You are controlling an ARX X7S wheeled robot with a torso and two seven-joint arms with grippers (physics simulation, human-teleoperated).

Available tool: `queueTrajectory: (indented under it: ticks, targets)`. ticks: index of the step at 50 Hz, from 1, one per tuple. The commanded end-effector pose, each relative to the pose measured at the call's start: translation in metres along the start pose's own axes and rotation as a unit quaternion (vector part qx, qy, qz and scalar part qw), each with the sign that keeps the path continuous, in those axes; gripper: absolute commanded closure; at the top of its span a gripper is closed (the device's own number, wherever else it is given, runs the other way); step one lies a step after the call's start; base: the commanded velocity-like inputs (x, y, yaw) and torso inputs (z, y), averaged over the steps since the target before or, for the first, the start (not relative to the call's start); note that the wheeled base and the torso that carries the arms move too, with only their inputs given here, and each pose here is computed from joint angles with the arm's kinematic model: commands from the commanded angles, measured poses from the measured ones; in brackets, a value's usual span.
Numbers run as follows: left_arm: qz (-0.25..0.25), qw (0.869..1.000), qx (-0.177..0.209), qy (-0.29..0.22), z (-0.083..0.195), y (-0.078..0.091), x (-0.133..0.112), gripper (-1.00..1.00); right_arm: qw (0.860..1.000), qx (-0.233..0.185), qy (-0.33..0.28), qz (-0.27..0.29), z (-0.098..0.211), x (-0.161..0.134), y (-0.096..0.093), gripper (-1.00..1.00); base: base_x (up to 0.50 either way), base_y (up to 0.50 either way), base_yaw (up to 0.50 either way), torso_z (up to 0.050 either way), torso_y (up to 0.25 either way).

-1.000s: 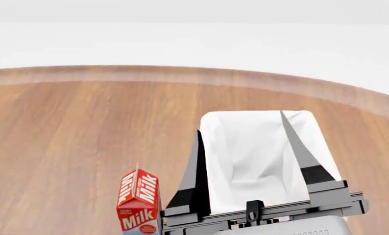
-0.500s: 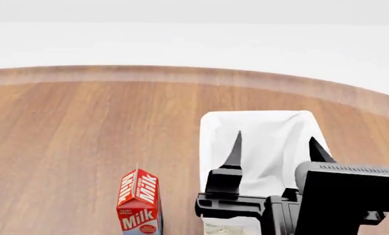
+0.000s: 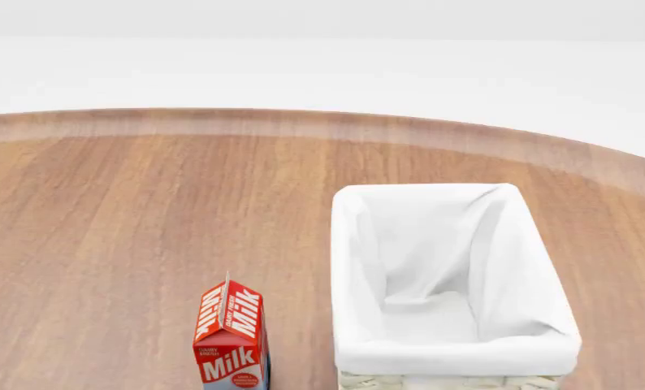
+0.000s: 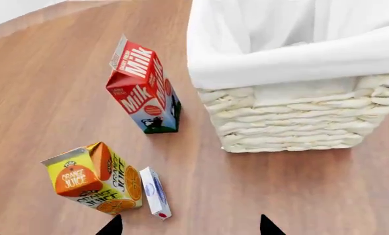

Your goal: Pick up the alphabet soup and the tomato sauce, and put them in the basket.

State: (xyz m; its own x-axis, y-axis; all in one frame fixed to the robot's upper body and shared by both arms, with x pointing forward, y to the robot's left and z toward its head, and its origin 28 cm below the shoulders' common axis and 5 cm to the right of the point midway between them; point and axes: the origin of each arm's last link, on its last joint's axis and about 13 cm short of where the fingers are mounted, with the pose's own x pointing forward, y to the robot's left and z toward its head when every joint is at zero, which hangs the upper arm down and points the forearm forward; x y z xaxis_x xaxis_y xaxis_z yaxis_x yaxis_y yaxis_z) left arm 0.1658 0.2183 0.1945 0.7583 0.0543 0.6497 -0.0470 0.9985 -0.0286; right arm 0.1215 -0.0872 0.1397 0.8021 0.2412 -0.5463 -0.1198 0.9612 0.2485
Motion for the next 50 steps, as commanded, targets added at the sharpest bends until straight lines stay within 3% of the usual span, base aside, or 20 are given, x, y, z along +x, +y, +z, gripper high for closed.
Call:
queueTrajectory:
  ticks: [1,4,9,24,50]
  targets:
    - [-0.004,1.000,0.000,0.000,0.001,-0.003,-0.001,-1.00,0.995,0.000,0.099,-0.010,-0.035,-0.015,-0.003,-1.00,0.00,0.00,0.00,0.000,0.000]
    - [-0.003,1.000,0.001,-0.001,0.002,-0.001,0.000,-1.00,0.992,0.021,0.123,-0.030,-0.042,-0.019,-0.008,-1.00,0.00,0.00,0.00,0.000,0.000]
    - [-0.002,1.000,0.002,0.000,0.002,-0.001,-0.001,-1.00,0.989,0.012,0.144,-0.040,-0.054,-0.024,-0.012,-1.00,0.00,0.00,0.00,0.000,0.000]
    - [-0.004,1.000,0.000,0.004,-0.001,-0.003,-0.001,-1.00,0.983,-0.045,0.174,-0.047,-0.064,-0.035,-0.017,-1.00,0.00,0.00,0.00,0.000,0.000]
    - [-0.005,1.000,-0.002,0.005,-0.002,-0.004,-0.001,-1.00,0.983,-0.037,0.165,-0.065,-0.079,-0.024,-0.030,-1.00,0.00,0.00,0.00,0.000,0.000]
